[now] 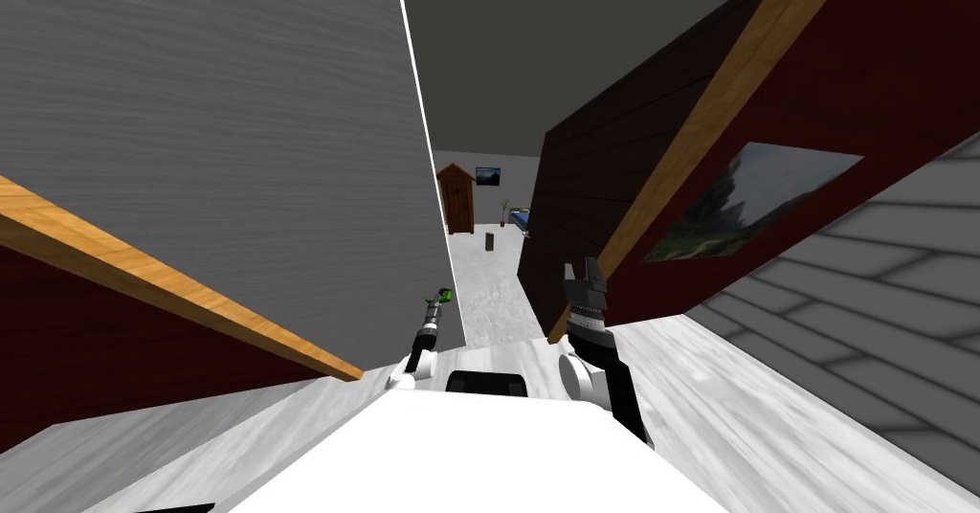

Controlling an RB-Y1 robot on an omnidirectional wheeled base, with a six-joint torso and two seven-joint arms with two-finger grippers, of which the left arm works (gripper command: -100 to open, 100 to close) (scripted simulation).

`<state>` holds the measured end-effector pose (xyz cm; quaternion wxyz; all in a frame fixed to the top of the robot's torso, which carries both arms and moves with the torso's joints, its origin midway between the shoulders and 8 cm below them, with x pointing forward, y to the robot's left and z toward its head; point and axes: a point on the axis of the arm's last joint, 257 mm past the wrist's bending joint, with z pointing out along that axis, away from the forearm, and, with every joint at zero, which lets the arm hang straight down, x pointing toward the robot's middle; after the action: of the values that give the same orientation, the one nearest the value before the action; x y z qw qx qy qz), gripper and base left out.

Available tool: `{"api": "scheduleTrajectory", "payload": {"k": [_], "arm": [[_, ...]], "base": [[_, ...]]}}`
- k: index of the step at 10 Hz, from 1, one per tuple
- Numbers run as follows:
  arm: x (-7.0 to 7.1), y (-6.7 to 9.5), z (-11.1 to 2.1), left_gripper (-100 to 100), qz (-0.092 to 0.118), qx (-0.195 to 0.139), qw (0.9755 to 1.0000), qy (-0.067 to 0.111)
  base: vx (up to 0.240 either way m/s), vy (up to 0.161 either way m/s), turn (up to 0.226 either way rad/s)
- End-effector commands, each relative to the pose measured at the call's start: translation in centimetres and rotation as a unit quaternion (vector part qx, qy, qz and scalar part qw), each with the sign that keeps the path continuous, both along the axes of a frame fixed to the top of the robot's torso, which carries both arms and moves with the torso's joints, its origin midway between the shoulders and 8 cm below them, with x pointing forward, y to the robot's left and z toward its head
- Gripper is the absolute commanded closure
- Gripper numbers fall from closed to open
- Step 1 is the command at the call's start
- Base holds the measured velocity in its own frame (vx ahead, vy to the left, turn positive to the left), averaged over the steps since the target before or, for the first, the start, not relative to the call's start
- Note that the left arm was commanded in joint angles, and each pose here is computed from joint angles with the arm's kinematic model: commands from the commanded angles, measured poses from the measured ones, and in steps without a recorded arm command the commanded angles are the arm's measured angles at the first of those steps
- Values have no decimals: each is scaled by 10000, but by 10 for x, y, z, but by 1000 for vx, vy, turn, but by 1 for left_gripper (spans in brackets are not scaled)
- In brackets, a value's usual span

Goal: Push the door open

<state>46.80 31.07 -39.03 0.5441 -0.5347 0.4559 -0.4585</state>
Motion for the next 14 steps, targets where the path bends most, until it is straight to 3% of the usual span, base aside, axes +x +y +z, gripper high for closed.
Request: {"api": "scheduleTrajectory", "payload": {"k": [1, 5, 6, 8, 12, 14], "arm": [[0, 0, 0, 100, 1, 0, 10000, 4], [0, 0, 0, 100, 1, 0, 10000, 4], [-6, 18, -2, 100, 168, 13, 9999, 33], [-6, 18, -2, 100, 168, 13, 9999, 33], [-18, 59, -1, 100, 562, 35, 9984, 35], [-21, 65, -1, 100, 621, 38, 9981, 35]], "base": [[-29, 3, -12], [-11, -2, 3], [102, -30, -70], [93, -11, -2], [149, -21, -46], [108, 6, -27]]}}
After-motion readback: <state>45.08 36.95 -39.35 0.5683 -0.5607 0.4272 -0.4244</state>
